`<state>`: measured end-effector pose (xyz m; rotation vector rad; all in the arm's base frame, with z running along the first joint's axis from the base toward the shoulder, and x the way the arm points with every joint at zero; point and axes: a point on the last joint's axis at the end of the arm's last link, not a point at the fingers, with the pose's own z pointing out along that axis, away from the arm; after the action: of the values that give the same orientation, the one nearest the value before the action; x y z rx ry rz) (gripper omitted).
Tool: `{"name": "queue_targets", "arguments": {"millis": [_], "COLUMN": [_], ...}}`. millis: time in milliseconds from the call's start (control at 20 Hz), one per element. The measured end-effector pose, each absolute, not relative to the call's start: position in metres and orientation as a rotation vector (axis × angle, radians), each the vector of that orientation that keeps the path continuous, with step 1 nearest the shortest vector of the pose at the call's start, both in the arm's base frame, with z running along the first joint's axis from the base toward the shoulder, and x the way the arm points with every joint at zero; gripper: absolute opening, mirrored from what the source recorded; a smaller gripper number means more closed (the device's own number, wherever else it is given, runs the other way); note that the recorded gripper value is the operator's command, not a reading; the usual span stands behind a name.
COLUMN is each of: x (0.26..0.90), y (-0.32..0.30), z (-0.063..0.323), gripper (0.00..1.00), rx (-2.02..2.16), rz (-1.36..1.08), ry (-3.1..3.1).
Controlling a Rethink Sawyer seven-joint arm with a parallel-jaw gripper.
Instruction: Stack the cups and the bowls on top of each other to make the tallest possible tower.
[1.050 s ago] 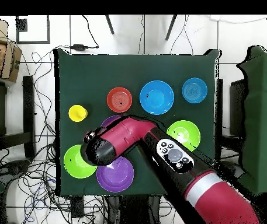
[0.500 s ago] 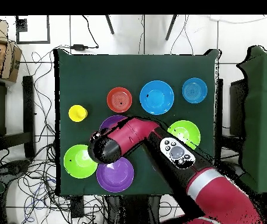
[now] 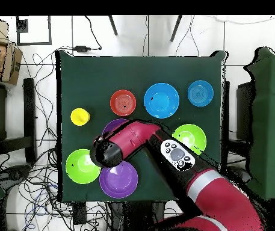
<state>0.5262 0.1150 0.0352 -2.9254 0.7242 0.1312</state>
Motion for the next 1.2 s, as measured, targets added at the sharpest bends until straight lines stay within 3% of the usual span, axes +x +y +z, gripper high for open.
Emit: {"name": "queue_targets", "arguments": {"millis": [1200], "x": [0.561], "y": [0.111], "z": [0.04], "gripper": [0.0], "rx": [-2.906], "rz": [0.042], "ry": [0.767]}}
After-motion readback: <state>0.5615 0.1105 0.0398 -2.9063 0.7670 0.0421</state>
